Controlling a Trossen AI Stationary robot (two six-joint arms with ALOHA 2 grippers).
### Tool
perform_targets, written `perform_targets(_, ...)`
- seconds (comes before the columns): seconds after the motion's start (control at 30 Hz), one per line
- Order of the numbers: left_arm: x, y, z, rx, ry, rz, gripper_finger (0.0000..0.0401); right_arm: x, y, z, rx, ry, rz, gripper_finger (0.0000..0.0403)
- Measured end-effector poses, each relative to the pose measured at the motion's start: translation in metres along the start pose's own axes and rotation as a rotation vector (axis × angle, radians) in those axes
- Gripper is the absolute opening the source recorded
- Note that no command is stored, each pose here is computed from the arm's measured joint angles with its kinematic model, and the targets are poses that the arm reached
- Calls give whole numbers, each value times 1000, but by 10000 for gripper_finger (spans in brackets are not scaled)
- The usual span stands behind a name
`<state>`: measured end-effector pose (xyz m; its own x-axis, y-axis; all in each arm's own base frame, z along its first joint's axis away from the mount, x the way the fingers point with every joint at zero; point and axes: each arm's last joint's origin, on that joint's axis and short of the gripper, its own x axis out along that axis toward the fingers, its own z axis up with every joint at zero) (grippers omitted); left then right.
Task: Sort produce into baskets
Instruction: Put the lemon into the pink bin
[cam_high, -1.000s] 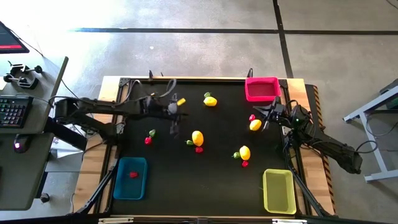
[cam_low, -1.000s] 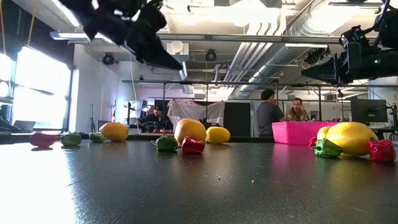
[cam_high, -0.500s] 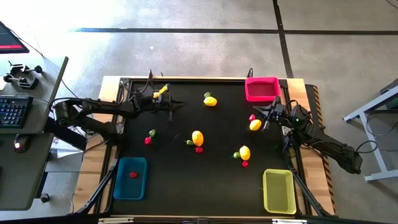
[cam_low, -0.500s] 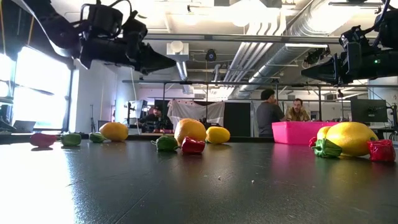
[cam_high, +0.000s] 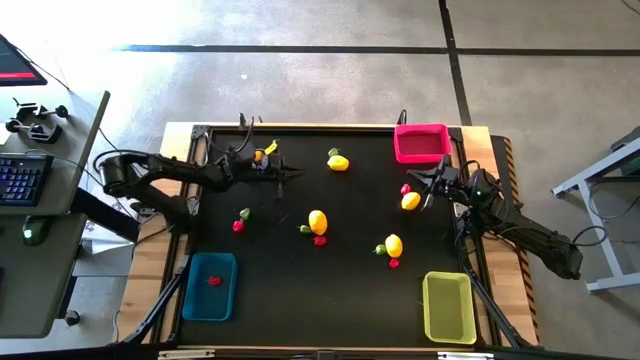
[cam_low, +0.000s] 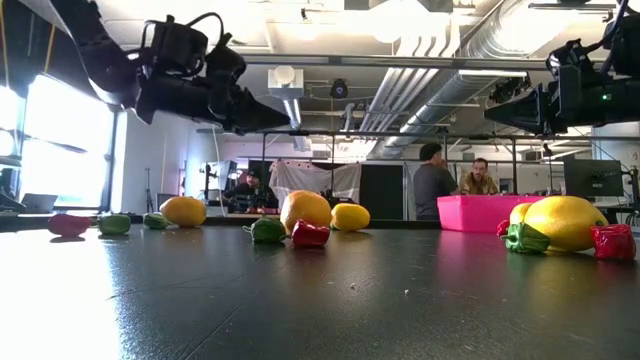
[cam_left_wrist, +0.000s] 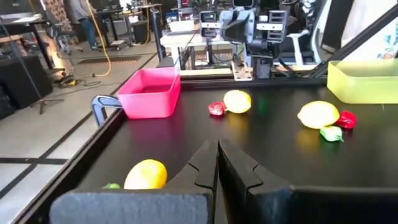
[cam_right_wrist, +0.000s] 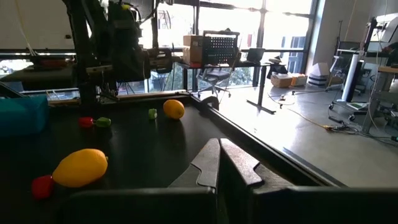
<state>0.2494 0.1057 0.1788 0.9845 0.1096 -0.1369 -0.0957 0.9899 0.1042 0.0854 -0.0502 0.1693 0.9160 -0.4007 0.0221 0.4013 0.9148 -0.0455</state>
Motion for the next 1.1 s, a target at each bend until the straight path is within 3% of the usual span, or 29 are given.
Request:
perform_targets(0.23, 5, 6, -3, 33, -112, -55, 0, 0, 0, 4, -12, -45, -2, 0)
perform_targets(0.37, 3, 14, 3, -41, -172, -25, 0, 0, 0, 4, 70, -38, 10, 0)
perform_targets(0.53, 2, 17, 0, -36, -152, -6, 0, 1, 7, -1, 204, 64, 119, 24)
perform_targets(0.8, 1, 20, 0, -9, -152, 34, 0, 3, 22, 12, 407, 339, 172, 130)
perform_targets(0.93, 1, 20, 0, 8, -152, 35, 0, 6, 29, 26, 459, 459, 139, 164)
perform_targets(1.1, 1, 20, 0, 10, -154, 36, 0, 17, 40, 47, 475, 613, 65, 177)
